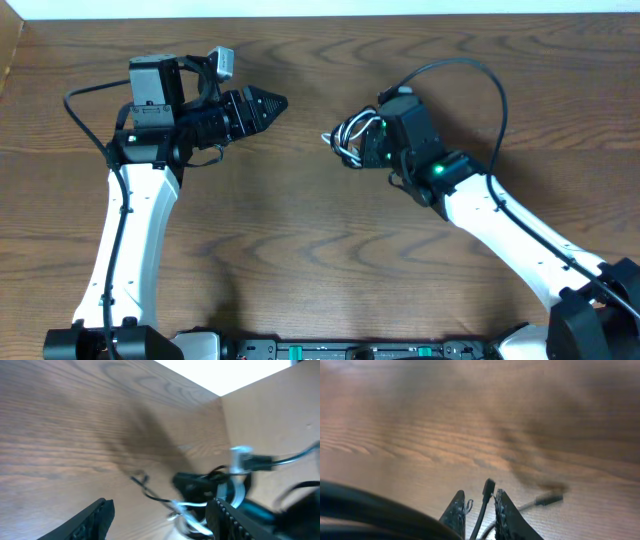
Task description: Untangle cables
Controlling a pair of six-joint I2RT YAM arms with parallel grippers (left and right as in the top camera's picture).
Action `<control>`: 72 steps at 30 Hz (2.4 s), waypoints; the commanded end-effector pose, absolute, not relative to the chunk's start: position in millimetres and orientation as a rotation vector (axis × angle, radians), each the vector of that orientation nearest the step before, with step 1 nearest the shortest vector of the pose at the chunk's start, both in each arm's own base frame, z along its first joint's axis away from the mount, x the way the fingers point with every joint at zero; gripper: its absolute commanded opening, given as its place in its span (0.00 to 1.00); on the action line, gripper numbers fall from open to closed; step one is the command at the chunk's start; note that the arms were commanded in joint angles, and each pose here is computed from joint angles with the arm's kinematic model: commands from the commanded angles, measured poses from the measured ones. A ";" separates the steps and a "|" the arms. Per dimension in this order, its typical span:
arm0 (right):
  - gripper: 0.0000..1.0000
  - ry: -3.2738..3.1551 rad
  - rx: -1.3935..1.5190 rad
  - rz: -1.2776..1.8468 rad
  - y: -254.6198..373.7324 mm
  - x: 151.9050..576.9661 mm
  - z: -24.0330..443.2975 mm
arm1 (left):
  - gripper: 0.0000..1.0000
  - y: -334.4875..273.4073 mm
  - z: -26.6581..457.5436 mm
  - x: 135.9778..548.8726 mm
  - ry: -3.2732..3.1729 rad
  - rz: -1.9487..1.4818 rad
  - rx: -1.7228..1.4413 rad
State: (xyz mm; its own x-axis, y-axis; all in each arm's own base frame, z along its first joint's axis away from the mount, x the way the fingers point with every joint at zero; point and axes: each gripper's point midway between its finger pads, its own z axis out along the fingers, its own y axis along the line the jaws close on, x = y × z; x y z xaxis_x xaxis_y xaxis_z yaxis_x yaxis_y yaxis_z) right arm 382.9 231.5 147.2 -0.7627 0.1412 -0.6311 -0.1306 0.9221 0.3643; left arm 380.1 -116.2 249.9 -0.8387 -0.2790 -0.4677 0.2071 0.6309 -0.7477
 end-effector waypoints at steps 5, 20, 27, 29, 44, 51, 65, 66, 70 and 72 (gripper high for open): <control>0.03 2.466 0.073 0.421 226.4 430.5 199.1 | 0.64 -130.1 254.6 377.8 2.265 -1.026 0.149; 0.04 2.650 0.130 0.325 240.2 470.0 139.2 | 0.64 -149.4 244.5 404.8 2.289 -0.969 -0.098; 0.04 2.655 0.113 0.380 248.2 468.4 140.4 | 0.58 -168.0 209.0 422.7 2.344 -1.073 -0.124; 0.04 2.647 0.109 0.391 250.5 469.5 141.7 | 0.57 -178.6 205.0 425.8 2.336 -1.129 -0.089; 0.03 2.652 0.124 0.343 243.1 469.7 135.7 | 0.54 -182.5 231.5 427.6 2.244 -1.332 -0.073; 0.03 2.652 0.121 0.335 243.6 469.0 135.5 | 0.51 -182.3 223.9 414.1 2.296 -1.372 -0.041; 0.01 2.712 0.081 0.410 268.9 462.0 108.8 | 0.41 -173.3 228.7 433.3 2.254 -1.298 -0.159; 0.01 2.710 0.077 0.426 270.9 462.2 109.6 | 0.39 -172.8 227.6 433.2 2.258 -1.294 -0.165; 0.01 2.708 0.061 0.485 278.6 461.7 112.0 | 0.38 -165.0 208.5 428.1 2.335 -1.208 -0.198; 0.01 2.701 0.042 0.549 287.6 461.2 115.4 | 0.38 -162.8 204.5 427.8 2.350 -1.189 -0.218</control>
